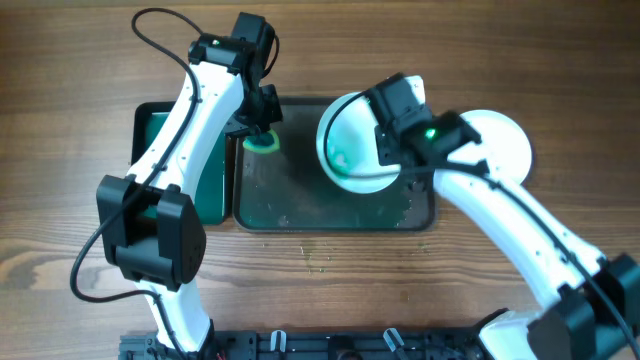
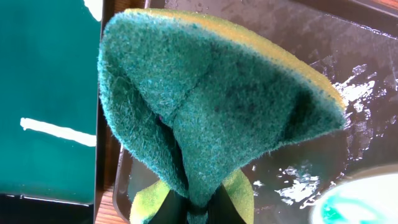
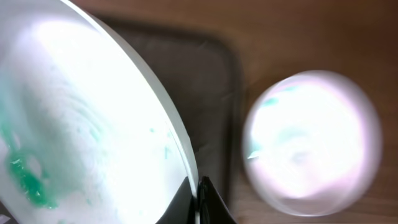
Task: Clean dirty plates on tray and stack at the side
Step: 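Lift the plate with the right gripper and stack it on the right pile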
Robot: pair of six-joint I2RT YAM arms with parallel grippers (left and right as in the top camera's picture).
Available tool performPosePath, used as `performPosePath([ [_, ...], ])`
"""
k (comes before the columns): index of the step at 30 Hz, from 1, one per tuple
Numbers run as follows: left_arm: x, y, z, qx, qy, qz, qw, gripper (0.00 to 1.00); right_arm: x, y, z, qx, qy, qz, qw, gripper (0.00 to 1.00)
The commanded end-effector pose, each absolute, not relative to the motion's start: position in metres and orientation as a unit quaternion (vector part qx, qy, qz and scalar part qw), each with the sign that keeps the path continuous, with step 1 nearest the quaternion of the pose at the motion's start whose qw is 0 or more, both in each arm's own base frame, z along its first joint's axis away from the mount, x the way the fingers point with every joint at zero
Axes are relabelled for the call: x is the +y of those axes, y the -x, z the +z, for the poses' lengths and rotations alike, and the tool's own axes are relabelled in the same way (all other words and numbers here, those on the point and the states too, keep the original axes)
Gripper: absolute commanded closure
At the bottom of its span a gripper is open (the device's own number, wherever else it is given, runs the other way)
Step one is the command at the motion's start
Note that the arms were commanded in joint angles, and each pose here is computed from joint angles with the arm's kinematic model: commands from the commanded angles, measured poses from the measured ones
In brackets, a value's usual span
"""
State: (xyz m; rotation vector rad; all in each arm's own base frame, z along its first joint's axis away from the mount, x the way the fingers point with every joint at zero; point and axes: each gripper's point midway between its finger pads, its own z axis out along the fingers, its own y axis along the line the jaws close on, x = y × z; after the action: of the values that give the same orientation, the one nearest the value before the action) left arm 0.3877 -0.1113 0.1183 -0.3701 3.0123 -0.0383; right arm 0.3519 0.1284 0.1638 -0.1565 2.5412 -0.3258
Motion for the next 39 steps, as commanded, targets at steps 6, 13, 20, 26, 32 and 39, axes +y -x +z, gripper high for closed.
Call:
performPosePath([
  [6, -0.115, -0.391, 0.122, 0.990, 0.124, -0.021, 0.058, 0.96, 0.107, -0.342, 0.271, 0.793, 0.065, -0.405, 0.450, 0.96],
  [13, -0.115, -0.391, 0.122, 0.990, 0.124, -0.021, 0.058, 0.96, 0.126, -0.322, 0.309, 0.719, 0.084, -0.480, 0.495, 0.96],
  [20, -0.115, -0.391, 0.122, 0.990, 0.124, -0.021, 0.058, 0.96, 0.133, -0.321, 0.311, 0.716, 0.093, -0.480, 0.498, 0.96],
  [26, -0.115, -0.390, 0.122, 0.990, 0.124, -0.021, 0.057, 0.96, 0.146, -0.328, 0.293, 0.753, 0.106, -0.421, 0.495, 0.96],
  [32, -0.115, -0.391, 0.122, 0.990, 0.124, -0.021, 0.058, 0.96, 0.178, -0.331, 0.207, 0.896, 0.148, -0.182, 0.378, 0.96],
  [39, -0.115, -0.390, 0.122, 0.990, 0.124, -0.021, 0.057, 0.96, 0.148, -0.343, 0.163, 0.970, 0.066, 0.090, 0.216, 0.96],
])
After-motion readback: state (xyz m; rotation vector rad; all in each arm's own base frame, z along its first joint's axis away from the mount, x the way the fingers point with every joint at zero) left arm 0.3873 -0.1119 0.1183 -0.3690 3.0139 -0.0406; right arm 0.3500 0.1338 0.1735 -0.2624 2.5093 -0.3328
